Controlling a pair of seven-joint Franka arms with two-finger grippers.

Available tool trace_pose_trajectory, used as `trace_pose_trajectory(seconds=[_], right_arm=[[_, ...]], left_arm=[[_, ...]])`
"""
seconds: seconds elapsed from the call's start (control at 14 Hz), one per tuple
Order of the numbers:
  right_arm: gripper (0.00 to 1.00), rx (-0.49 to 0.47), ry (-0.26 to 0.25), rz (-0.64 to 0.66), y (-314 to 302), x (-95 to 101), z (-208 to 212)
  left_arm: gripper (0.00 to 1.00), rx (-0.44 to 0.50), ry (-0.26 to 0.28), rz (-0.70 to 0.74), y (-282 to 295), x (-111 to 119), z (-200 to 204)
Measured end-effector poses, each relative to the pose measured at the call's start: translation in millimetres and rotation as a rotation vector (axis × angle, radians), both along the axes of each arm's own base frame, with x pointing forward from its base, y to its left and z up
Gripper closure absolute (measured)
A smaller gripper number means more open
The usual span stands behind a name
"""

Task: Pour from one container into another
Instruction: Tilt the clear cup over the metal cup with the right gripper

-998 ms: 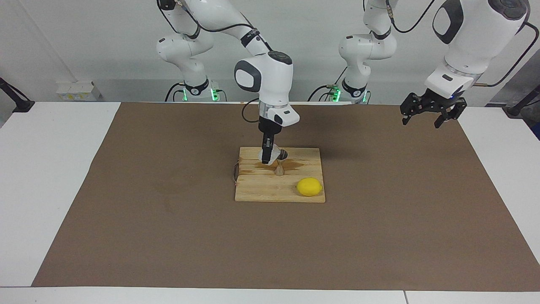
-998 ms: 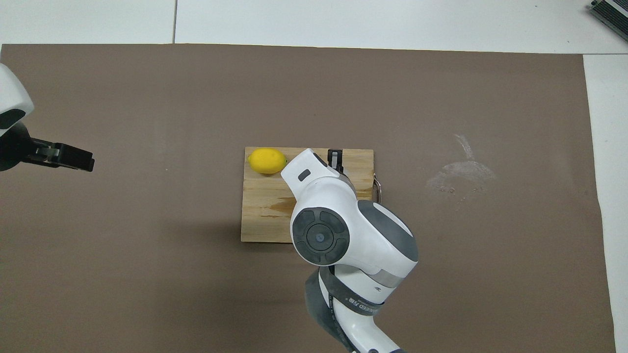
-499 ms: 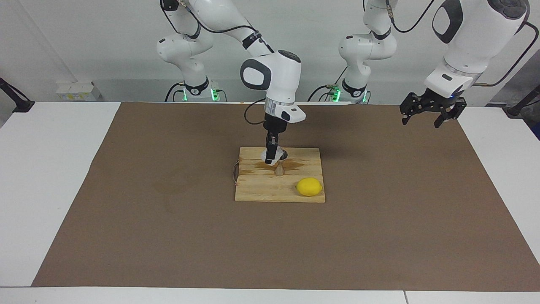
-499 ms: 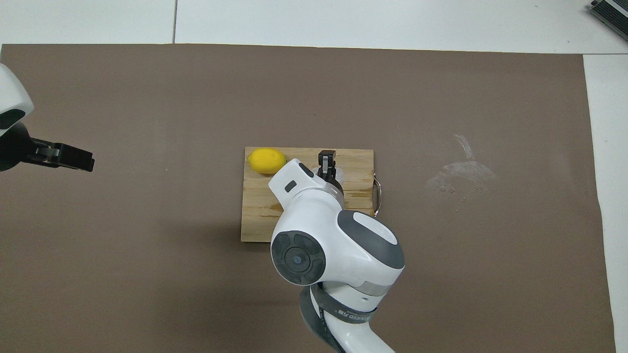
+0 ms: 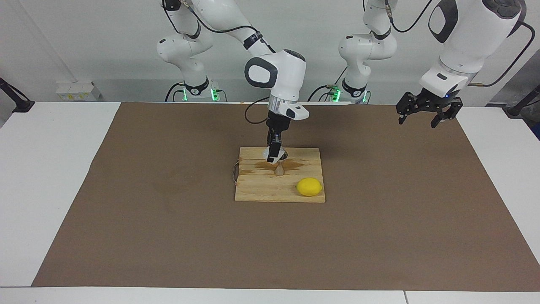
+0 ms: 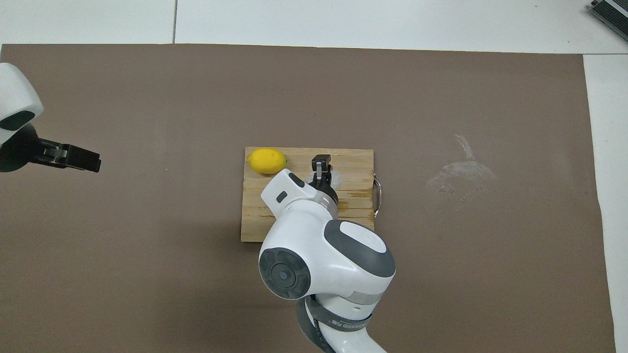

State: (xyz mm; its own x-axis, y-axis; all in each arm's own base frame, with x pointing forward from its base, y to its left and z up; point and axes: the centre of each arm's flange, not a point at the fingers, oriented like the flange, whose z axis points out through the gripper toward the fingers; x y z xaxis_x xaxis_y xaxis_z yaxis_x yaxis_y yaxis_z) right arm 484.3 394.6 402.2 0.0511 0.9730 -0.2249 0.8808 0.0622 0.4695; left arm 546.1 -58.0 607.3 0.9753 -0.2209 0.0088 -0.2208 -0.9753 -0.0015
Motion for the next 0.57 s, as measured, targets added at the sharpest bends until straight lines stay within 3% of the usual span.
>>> trace_pose_trajectory(seconds=[0.57], right_arm=[[0.45, -0.046, -0.017, 0.017, -3.9, 0.0, -3.6]], left_arm=[[0.00, 0.000, -0.003, 0.002, 0.9, -0.7, 1.6]])
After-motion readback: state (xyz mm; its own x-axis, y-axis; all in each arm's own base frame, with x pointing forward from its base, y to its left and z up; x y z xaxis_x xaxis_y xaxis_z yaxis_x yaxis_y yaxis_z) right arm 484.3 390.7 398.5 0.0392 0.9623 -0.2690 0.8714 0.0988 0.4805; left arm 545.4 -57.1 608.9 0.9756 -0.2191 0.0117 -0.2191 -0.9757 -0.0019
